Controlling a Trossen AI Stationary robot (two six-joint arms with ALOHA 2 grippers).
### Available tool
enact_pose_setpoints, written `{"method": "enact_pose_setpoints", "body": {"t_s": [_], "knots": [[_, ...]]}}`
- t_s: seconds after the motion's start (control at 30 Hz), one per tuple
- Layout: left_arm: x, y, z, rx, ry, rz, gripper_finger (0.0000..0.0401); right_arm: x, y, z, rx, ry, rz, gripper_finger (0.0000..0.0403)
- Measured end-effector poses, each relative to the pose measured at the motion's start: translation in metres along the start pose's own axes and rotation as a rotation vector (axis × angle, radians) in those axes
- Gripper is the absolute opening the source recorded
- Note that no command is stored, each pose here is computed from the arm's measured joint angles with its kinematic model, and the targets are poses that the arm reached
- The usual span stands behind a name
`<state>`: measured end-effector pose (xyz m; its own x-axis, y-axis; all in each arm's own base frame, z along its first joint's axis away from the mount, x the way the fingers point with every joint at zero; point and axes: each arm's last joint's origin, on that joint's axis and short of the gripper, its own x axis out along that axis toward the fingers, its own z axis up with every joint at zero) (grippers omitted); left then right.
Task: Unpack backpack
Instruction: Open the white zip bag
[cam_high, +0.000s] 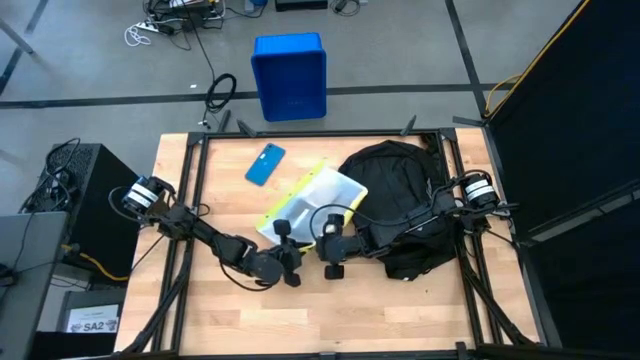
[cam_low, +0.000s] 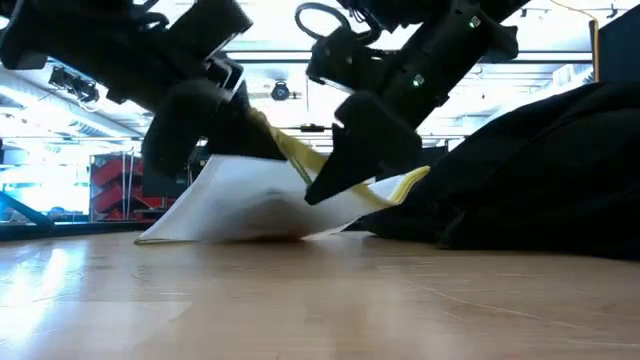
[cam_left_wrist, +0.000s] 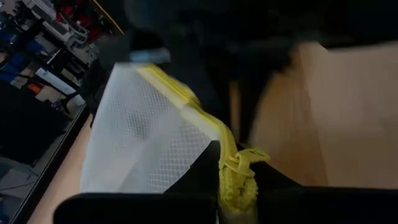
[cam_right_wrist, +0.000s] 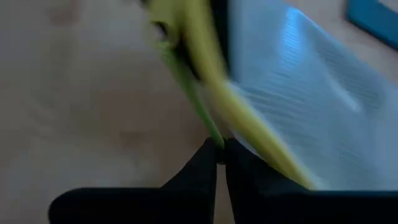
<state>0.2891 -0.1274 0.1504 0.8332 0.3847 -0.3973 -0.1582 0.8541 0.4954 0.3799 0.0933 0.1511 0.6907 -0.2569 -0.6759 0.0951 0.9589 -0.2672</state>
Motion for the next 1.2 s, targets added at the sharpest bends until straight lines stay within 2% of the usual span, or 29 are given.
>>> {"method": "enact_pose_setpoints", "body": {"t_s": [0.13,0.53,0.67,1.03,1.2], "knots": [[-0.006,-0.006,-0.012,0.098,0.090,-0.028,0.0000,0.000,-0.002,-0.007,-0.002,0.065,-0.053,0.0001],[-0.030,-0.014,-0.043,0.171,0.314,-0.051,0.0000,0.000,-0.020,-0.026,-0.005,0.248,-0.220,0.0000],[-0.044,-0.012,-0.055,0.119,0.414,-0.023,0.0000,-0.001,-0.026,-0.033,0.003,0.307,-0.293,0.0000],[-0.087,-0.011,-0.073,-0.082,0.655,-0.030,0.0000,-0.006,-0.047,-0.050,0.021,0.458,-0.464,0.0000],[-0.094,-0.012,-0.077,-0.134,0.686,-0.005,0.0000,-0.004,-0.051,-0.050,0.036,0.468,-0.455,0.0000]]}}
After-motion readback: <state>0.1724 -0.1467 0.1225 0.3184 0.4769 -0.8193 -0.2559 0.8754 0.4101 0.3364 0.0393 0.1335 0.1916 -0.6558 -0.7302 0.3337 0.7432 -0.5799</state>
